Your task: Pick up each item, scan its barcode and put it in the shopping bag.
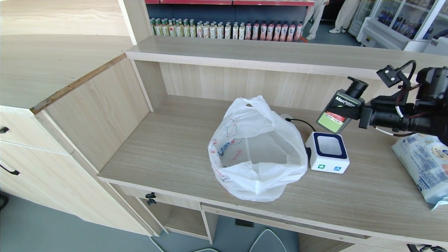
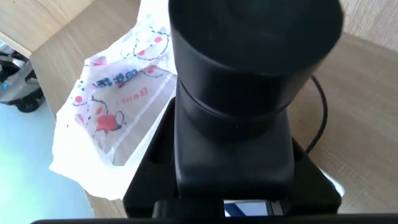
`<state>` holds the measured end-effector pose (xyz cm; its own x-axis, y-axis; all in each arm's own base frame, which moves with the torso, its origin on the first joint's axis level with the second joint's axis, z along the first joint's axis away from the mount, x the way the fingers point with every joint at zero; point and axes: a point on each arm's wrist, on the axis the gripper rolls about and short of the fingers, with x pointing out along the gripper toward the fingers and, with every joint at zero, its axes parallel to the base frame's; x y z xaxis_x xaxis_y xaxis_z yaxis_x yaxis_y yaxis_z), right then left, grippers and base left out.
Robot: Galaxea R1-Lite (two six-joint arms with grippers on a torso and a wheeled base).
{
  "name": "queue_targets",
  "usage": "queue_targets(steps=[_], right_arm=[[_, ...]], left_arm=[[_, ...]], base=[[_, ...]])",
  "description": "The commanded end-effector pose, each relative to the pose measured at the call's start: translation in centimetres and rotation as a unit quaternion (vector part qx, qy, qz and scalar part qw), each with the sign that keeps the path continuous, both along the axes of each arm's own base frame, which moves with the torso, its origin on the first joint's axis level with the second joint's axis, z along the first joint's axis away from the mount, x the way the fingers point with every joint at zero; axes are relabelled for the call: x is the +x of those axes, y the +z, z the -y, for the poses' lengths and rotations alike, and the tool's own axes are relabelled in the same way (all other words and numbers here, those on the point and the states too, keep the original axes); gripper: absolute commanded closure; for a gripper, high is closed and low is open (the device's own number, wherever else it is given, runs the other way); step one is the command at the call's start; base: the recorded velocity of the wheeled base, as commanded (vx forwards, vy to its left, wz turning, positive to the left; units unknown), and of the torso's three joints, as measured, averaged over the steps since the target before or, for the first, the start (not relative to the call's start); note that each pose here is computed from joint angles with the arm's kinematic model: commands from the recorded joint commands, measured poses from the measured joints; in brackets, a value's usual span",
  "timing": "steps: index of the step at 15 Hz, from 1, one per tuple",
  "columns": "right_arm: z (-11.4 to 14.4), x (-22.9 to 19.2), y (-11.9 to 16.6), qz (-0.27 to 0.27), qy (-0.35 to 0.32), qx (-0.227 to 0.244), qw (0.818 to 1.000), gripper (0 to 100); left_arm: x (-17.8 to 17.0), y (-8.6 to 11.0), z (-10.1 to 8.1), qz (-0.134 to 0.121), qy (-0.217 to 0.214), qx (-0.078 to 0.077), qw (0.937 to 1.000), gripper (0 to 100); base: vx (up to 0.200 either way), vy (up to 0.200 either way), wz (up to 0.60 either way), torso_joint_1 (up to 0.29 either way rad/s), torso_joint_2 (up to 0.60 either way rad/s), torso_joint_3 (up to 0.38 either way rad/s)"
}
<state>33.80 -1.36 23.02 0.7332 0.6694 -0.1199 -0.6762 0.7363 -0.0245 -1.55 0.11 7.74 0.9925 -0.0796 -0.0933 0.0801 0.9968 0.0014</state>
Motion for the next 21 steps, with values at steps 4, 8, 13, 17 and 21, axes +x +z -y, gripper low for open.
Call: queue_targets(steps=[4, 8, 13, 17, 21], right_arm=[[-3.2, -8.4, 4.3, 0.144, -0.048, -0.051, 0.987, 100], [-7.6, -10.1, 4.1, 0.102, -0.292, -0.051, 0.95, 100], [-9.1, -11.4, 3.4, 0.073, -0.35, -0.043, 0.933, 100], [-9.4, -11.5, 3.6, 0.075, -0.344, -0.039, 0.935, 100], [-10.0, -11.3, 3.4, 0.072, -0.332, -0.039, 0.94, 100]], left_arm=[[0.0, 0.0, 0.0, 0.0, 0.0, 0.0, 1.0, 0], [0.0, 0.0, 0.0, 0.0, 0.0, 0.0, 1.0, 0], [0.0, 0.0, 0.0, 0.0, 0.0, 0.0, 1.0, 0], [0.0, 0.0, 0.0, 0.0, 0.0, 0.0, 1.0, 0], [0.0, 0.0, 0.0, 0.0, 0.0, 0.0, 1.0, 0]], base=[[0.0, 0.0, 0.0, 0.0, 0.0, 0.0], [0.0, 0.0, 0.0, 0.0, 0.0, 0.0], [0.0, 0.0, 0.0, 0.0, 0.0, 0.0], [0.0, 0.0, 0.3, 0.001, 0.0, 0.001], [0.0, 0.0, 0.6, 0.004, 0.0, 0.0]])
